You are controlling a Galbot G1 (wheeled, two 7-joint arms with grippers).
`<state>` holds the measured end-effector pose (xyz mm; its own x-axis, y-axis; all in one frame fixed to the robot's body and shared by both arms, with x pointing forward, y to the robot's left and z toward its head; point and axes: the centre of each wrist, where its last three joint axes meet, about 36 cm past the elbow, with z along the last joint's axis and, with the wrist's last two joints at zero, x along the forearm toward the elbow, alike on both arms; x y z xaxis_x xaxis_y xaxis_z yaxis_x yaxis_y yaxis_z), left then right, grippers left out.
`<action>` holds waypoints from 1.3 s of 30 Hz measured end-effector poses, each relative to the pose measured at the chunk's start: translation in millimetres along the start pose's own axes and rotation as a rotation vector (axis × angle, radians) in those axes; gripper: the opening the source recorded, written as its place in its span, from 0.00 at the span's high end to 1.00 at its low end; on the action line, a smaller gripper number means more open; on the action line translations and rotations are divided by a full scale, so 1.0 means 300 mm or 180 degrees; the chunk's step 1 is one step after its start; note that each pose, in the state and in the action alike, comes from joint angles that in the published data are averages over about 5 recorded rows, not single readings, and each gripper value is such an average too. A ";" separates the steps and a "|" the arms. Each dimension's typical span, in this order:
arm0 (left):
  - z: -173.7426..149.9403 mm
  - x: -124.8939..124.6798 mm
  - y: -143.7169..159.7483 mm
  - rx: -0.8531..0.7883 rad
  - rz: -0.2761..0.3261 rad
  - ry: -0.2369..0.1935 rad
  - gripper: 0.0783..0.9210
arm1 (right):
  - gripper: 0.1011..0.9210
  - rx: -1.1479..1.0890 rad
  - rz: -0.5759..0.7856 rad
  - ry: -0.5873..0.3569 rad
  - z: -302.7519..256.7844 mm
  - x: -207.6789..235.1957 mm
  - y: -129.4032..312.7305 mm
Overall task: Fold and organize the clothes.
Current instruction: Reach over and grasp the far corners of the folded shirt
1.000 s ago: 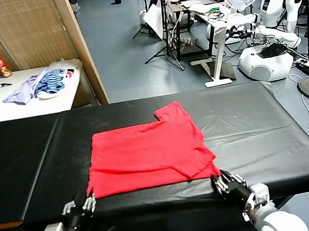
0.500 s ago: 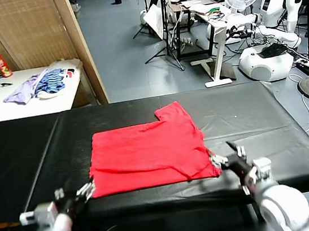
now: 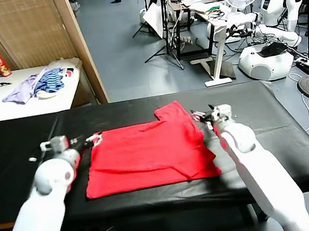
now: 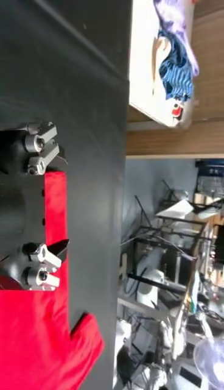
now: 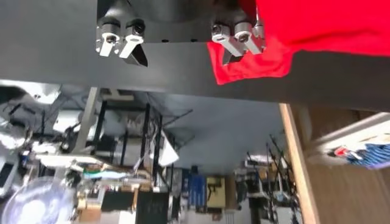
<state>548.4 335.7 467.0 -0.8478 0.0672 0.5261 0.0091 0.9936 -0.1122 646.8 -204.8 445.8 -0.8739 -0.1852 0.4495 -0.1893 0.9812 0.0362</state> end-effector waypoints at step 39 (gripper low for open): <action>-0.009 -0.071 0.060 -0.0007 -0.0003 0.0200 0.94 | 0.97 -0.0223 -0.0153 0.0032 0.079 -0.085 0.004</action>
<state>568.1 352.3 455.9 -0.8128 0.0716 0.5781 0.0095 0.9939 -0.1098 658.5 -200.1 413.3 -0.8599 -0.2321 0.4547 -0.1989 0.9726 0.1202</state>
